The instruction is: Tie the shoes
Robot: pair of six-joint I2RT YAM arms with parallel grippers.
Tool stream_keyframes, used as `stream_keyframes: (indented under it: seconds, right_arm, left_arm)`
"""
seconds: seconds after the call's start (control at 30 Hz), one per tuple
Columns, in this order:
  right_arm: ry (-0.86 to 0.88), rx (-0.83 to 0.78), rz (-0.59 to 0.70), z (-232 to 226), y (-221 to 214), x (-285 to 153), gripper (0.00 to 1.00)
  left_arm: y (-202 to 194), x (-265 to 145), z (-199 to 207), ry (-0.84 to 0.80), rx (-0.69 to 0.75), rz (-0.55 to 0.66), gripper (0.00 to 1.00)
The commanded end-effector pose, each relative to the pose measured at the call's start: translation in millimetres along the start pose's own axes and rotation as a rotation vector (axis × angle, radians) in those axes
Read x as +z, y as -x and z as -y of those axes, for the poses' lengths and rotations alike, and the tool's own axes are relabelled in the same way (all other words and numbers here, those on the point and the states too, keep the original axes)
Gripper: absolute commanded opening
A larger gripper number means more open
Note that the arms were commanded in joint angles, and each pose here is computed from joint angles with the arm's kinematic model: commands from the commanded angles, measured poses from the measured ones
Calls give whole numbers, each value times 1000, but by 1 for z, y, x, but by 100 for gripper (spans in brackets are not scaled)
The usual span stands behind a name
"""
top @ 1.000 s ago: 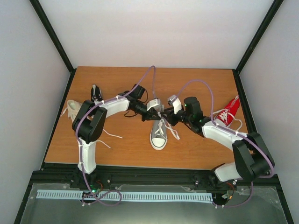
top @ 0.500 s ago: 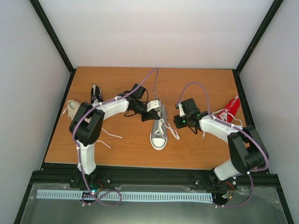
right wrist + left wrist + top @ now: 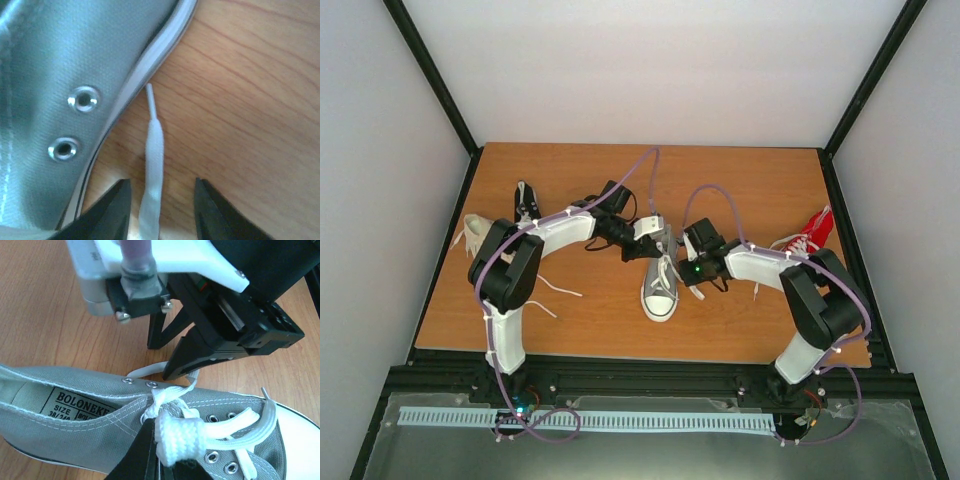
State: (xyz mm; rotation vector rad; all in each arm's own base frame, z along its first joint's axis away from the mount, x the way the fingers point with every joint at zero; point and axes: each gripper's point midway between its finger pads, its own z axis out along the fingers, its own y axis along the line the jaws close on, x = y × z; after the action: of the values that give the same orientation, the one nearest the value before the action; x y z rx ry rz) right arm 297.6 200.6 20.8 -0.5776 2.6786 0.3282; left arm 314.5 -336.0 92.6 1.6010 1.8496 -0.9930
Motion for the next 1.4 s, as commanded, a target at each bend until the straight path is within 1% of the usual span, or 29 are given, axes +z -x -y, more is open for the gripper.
stream_keyframes:
  seconds: [0.0, 0.07, 0.2, 0.3, 0.33, 0.37, 0.4, 0.43, 0.53, 0.63, 0.7, 0.8, 0.93, 1.07, 1.1, 1.13, 1.27, 1.37]
  right_arm:
    - [-74, 35, -35, 8, -5, 9, 27]
    - [-92, 45, -29, 11, -6, 7, 17]
    - [-112, 62, -6, 15, -2, 0, 3]
    - [-138, 120, 61, 28, 10, -19, 3]
    - [-129, 148, 103, 32, 19, -28, 3]
    - [-105, 190, 174, 41, 34, -44, 3]
    - [-50, 207, 226, 39, 46, -52, 3]
    - [17, 233, 314, 42, 65, -69, 3]
    - [281, 180, 514, 8, 121, -107, 3]
    - [553, 142, 595, -33, 165, -129, 3]
    - [615, 169, 609, -42, 185, -131, 3]
    - [695, 230, 613, -51, 197, -126, 3]
    - [756, 269, 573, -68, 201, -108, 3]
    - [756, 318, 521, -74, 193, -90, 3]
    - [748, 327, 515, -72, 190, -88, 4]
    - [734, 331, 506, -71, 186, -85, 8]
    - [638, 310, 475, -62, 174, -84, 37]
    - [546, 289, 478, -52, 169, -95, 48]
  left_arm:
    - [13, -8, 6, 2, 53, 18, 1]
    - [13, -8, 6, 3, 53, 16, 1]
    - [12, -8, 6, 2, 49, 12, 1]
    - [11, -8, 7, 1, 48, 10, 1]
    - [11, -8, 7, 0, 48, 9, 1]
    - [11, -8, 7, 0, 48, 10, 1]
    - [11, -8, 7, -1, 48, 9, 1]
    - [11, -7, 7, -1, 48, 9, 1]
    - [12, -7, 6, -2, 43, 12, 1]
    - [15, -8, 6, -2, 37, 16, 1]
    - [16, -9, 7, -1, 38, 19, 1]
    - [15, -11, 7, 4, 31, 16, 1]
    - [15, -11, 10, -6, 27, 19, 1]
    - [16, -12, 10, -4, 25, 20, 1]
    - [16, -12, 10, -2, 24, 20, 1]
    - [16, -12, 10, -2, 25, 20, 1]
    - [17, -12, 11, -9, 22, 25, 1]
    - [15, -11, 11, -10, 15, 21, 1]
